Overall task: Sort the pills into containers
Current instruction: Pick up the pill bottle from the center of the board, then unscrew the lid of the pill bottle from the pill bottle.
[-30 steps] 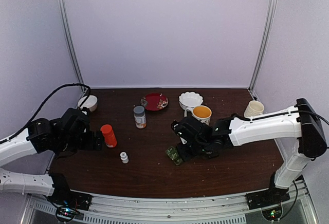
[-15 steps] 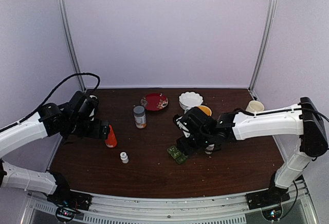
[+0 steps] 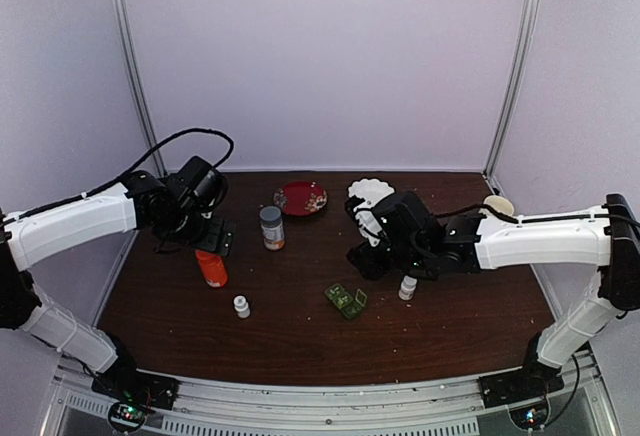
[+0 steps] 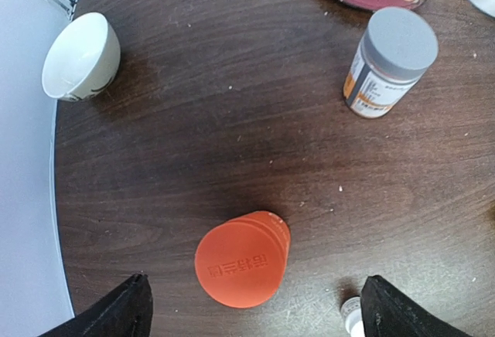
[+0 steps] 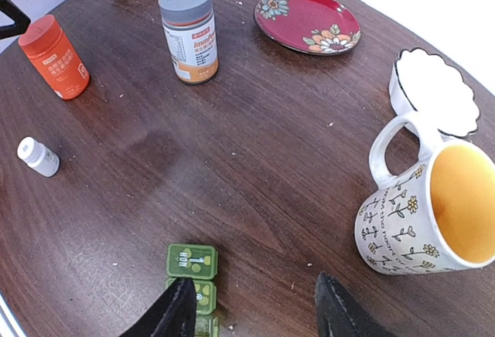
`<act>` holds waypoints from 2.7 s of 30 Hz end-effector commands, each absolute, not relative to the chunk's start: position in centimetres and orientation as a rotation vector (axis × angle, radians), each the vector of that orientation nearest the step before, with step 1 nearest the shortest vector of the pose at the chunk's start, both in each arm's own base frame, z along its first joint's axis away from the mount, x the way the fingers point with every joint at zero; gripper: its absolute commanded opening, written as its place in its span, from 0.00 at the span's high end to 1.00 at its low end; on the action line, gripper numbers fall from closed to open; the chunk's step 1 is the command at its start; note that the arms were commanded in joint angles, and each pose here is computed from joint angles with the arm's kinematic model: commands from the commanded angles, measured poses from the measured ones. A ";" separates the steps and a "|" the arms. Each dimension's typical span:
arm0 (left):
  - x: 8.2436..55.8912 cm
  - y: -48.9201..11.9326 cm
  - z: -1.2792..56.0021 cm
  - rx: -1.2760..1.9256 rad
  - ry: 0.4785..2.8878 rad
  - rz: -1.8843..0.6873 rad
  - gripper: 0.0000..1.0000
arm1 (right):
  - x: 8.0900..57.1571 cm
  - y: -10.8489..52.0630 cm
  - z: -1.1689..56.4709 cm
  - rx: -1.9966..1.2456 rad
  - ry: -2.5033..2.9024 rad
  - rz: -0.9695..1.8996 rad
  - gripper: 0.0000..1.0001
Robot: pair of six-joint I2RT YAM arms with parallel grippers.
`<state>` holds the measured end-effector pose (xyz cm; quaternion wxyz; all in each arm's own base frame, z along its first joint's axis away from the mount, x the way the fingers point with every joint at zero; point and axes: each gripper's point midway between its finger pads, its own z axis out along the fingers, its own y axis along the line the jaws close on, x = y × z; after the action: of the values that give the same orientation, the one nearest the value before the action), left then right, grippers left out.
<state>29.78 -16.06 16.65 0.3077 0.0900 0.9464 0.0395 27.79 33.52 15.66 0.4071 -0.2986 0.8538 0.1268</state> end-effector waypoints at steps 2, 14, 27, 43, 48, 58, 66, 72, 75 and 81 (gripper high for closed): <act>29.8 -14.9 14.8 0.206 2.544 0.106 0.03 | 28.8 34.3 16.7 -0.723 2.007 0.378 0.45; 30.3 -14.2 12.2 0.201 2.609 0.062 0.18 | 28.2 34.2 15.6 -0.695 1.887 0.468 0.44; 30.7 -13.8 11.2 0.198 2.636 0.080 0.30 | 28.1 33.9 16.1 -0.707 1.868 0.445 0.44; 30.4 -15.0 10.3 0.217 2.667 -0.004 0.50 | 27.9 34.0 16.4 -0.714 1.858 0.459 0.44; 30.3 -14.4 11.2 0.208 2.652 0.023 0.63 | 27.8 33.9 16.5 -0.714 1.852 0.462 0.44; 29.2 -14.7 20.0 0.186 2.449 -0.174 0.68 | 27.4 34.2 16.9 -0.735 1.835 0.476 0.44; 25.1 -20.7 28.0 0.338 2.238 -0.791 0.70 | 23.8 33.4 21.9 -0.755 1.647 0.619 0.40; 21.5 -25.2 32.8 0.508 2.031 -1.235 0.73 | 18.5 34.6 28.3 -0.796 1.474 1.018 0.03; 20.0 -26.5 34.4 0.571 1.944 -1.350 0.74 | 16.5 35.1 30.9 -0.777 1.397 1.197 0.00; 16.9 -29.4 37.4 0.718 1.813 -1.499 0.74 | 15.8 37.0 33.5 -0.705 1.387 1.360 0.00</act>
<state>19.55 -27.07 32.59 0.3196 0.2174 0.7741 -0.5014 17.20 35.44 30.55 0.5422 -0.3090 0.6026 0.4974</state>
